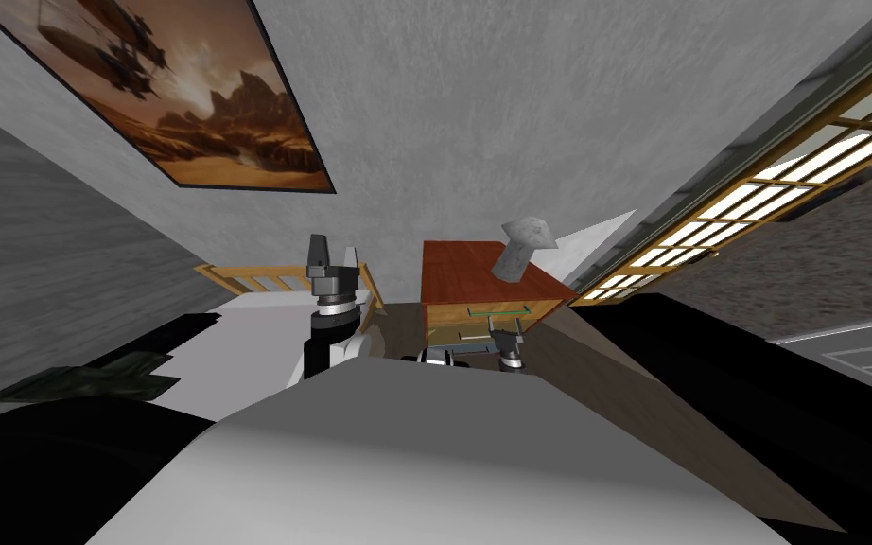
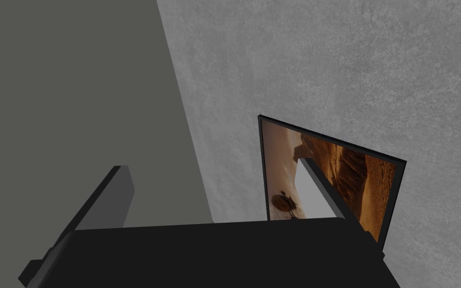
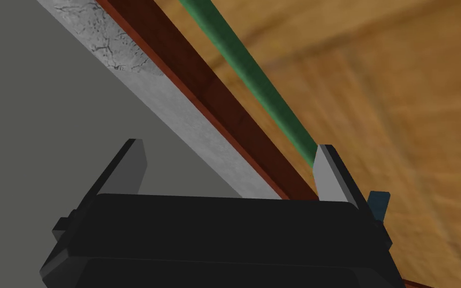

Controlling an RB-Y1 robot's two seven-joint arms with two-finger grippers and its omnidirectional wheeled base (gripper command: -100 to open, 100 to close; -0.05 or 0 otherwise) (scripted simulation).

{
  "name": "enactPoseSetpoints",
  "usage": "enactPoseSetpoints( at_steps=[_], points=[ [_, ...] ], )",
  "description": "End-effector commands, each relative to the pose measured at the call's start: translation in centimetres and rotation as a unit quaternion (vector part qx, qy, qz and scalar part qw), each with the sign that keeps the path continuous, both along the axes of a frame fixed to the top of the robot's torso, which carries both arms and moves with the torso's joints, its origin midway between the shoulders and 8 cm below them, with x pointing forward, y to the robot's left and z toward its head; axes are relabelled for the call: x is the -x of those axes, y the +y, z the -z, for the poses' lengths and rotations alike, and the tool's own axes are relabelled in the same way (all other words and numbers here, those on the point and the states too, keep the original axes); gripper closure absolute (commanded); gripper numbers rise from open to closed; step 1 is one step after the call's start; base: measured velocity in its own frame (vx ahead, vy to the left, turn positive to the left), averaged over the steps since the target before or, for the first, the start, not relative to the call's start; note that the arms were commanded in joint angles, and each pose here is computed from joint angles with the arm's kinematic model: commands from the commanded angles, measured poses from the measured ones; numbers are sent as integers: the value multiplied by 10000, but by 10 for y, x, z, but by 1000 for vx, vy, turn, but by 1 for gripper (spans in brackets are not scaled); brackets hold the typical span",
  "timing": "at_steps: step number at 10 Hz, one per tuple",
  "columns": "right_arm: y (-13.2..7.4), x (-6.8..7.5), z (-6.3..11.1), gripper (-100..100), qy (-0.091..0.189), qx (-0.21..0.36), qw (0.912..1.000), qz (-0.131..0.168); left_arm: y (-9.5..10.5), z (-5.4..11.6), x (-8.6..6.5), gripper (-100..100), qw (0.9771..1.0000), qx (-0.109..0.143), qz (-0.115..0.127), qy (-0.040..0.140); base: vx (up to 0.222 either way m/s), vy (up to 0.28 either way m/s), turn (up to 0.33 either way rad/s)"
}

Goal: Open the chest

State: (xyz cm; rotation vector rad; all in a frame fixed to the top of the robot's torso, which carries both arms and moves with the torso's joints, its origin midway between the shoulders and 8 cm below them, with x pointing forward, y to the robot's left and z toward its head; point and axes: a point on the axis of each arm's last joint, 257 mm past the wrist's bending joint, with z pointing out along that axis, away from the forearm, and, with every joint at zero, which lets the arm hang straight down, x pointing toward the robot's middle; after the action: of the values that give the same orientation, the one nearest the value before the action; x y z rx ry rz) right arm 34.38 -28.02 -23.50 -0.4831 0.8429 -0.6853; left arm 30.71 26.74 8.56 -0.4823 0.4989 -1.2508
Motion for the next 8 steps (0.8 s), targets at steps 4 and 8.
enactPoseSetpoints(
  at_steps=[4,8],
  points=[
    [0,14,20,-100,43,545,9975,448,0,0,0,0,10000,0,0,0,17,-20,46],
    [3,25,32,-100,67,950,9923,788,0,0,0,0,10000,0,0,0,6,-20,59]
  ],
)
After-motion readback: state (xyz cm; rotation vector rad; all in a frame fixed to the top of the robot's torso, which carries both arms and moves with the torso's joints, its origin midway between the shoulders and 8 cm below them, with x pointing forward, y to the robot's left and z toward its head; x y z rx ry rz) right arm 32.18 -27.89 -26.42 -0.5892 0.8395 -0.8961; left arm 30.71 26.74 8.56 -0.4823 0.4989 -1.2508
